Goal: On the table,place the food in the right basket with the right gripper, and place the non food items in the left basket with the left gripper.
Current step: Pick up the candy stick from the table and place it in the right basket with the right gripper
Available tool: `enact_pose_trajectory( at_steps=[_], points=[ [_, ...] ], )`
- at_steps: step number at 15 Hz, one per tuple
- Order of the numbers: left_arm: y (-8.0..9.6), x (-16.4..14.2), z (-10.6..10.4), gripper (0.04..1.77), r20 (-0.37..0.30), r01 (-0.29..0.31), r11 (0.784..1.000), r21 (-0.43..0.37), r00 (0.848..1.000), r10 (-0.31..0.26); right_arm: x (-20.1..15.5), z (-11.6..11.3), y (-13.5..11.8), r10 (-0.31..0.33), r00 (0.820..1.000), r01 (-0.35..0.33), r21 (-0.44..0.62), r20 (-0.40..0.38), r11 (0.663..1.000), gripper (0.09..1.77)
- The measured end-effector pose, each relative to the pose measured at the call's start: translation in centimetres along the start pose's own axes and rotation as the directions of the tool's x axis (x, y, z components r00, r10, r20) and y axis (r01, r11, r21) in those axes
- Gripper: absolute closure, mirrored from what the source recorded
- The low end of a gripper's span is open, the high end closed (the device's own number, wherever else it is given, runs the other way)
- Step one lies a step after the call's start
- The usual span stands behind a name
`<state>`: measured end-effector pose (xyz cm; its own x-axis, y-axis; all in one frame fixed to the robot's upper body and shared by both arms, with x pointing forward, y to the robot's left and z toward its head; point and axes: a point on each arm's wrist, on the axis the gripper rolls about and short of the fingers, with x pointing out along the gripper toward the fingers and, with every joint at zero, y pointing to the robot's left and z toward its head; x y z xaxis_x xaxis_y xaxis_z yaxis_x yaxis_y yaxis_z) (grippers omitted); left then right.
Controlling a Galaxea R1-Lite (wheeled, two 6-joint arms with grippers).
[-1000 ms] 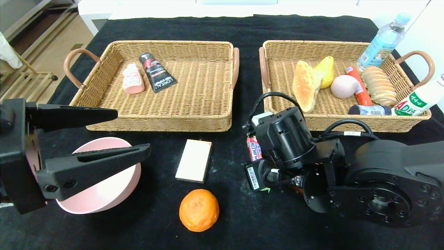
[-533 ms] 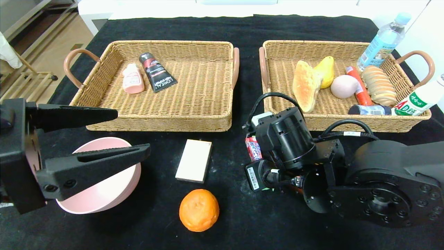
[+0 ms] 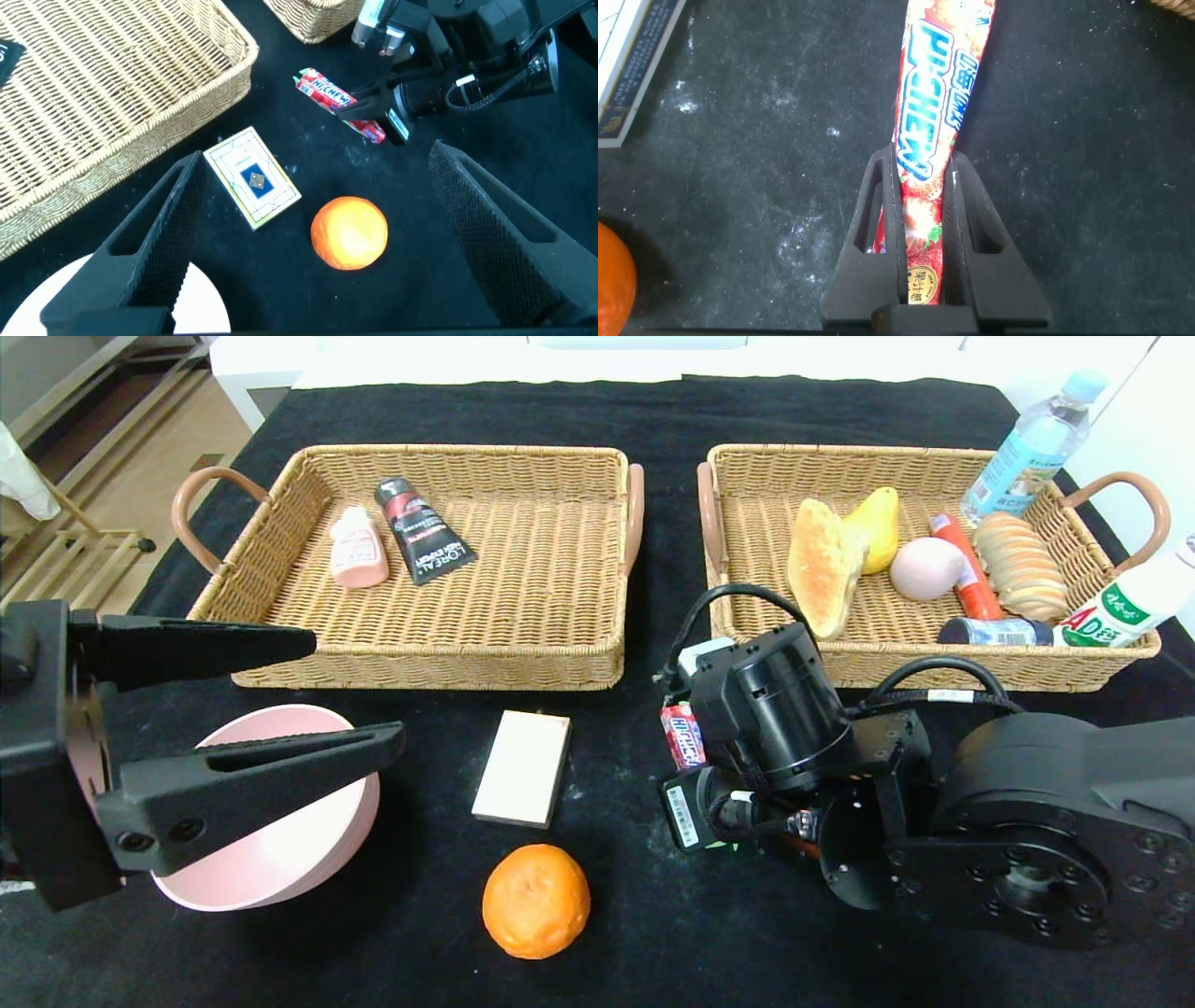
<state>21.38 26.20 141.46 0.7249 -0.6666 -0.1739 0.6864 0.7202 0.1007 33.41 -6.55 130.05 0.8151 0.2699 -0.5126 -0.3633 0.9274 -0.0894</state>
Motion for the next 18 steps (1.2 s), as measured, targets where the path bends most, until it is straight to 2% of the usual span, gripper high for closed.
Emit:
enact_pose_trajectory(
  at_steps=[4, 7, 13, 18],
  points=[
    [0.0, 0.0, 0.0, 0.09, -0.001, 0.0, 1.0, 0.0, 1.0, 0.0, -1.0, 0.5, -0.2, 0.06, 0.998, -0.06, 0.011, 0.014, 0.998, 1.54],
    [0.0, 0.1, 0.0, 0.09, -0.003, 0.001, 1.0, 0.0, 1.0, -0.001, -2.4, 1.6, -0.7, 0.082, 0.995, -0.084, 0.028, 0.058, 0.996, 1.54],
    [0.0, 0.2, -0.1, 0.09, -0.008, 0.001, 1.0, -0.002, 1.0, -0.001, -5.3, 4.6, -1.6, 0.095, 0.98, -0.108, 0.07, 0.174, 0.992, 1.54],
    [0.0, 0.2, -0.1, 0.09, -0.007, 0.001, 1.0, -0.001, 1.0, -0.001, -6.5, 6.7, -3.1, 0.07, 0.967, -0.095, 0.091, 0.245, 0.991, 1.54]
  ],
)
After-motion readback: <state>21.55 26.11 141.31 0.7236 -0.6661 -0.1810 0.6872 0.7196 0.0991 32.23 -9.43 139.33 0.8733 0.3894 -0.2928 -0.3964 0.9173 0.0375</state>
